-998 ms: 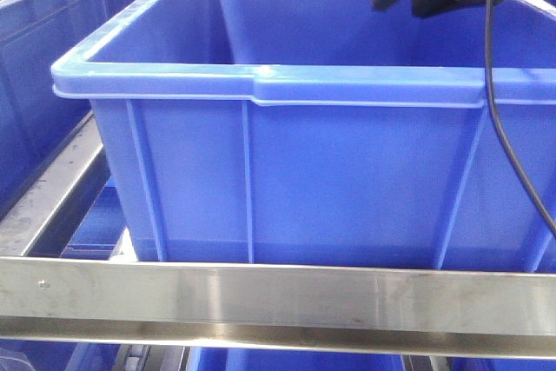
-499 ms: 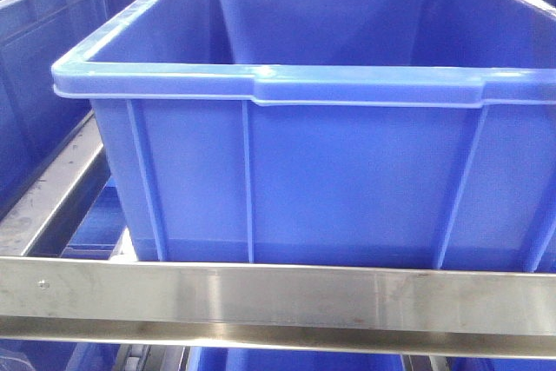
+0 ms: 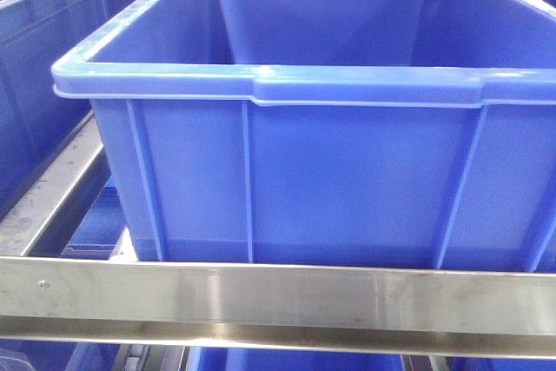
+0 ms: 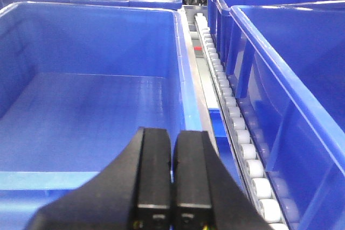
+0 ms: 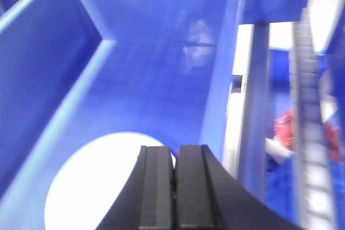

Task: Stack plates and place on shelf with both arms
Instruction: 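Open the right gripper to release the plates and raise it out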

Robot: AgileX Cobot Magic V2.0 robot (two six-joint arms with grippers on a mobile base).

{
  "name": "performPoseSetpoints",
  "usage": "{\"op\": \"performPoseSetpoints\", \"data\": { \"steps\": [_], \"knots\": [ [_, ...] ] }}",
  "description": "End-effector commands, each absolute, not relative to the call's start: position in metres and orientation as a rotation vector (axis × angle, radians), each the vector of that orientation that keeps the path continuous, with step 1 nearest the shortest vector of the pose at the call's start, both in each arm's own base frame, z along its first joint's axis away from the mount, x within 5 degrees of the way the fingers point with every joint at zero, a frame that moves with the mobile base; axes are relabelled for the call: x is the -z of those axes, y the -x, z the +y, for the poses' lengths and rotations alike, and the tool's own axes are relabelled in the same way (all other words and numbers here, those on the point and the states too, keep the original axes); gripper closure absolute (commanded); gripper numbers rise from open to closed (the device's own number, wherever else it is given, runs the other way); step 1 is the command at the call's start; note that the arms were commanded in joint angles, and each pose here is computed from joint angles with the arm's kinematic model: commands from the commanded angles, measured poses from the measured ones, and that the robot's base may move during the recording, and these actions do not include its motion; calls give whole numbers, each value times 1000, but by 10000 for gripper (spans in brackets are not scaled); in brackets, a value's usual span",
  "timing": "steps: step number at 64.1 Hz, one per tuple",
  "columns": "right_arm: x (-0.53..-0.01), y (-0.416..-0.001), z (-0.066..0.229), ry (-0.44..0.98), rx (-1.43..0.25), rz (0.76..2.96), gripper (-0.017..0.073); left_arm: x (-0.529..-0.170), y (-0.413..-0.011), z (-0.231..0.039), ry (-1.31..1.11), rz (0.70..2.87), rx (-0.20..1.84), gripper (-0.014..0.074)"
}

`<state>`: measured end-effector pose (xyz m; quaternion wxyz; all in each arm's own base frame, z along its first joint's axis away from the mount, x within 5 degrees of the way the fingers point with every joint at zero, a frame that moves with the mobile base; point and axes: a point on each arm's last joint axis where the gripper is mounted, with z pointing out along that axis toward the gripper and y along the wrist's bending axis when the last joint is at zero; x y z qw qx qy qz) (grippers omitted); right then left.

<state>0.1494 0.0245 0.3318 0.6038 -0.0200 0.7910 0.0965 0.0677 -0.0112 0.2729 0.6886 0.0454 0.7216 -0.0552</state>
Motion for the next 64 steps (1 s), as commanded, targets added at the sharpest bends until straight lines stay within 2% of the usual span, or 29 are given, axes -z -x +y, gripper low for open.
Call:
{"op": "performPoseSetpoints", "data": {
  "steps": [1, 24, 48, 64],
  "knots": [
    [-346, -133, 20, 53, -190, 1686, 510, -291, -67, -9, -57, 1513, 124, 513],
    [-337, -73, 13, 65, -203, 1557, 510, -291, -67, -9, -57, 1513, 124, 513],
    [-341, -72, 12, 65, -188, 1509, 510, -291, -67, -9, -57, 1513, 124, 513],
    [-333, -68, 7, 128, -33, 1498, 510, -291, -67, -9, -57, 1513, 124, 513]
  ]
}}
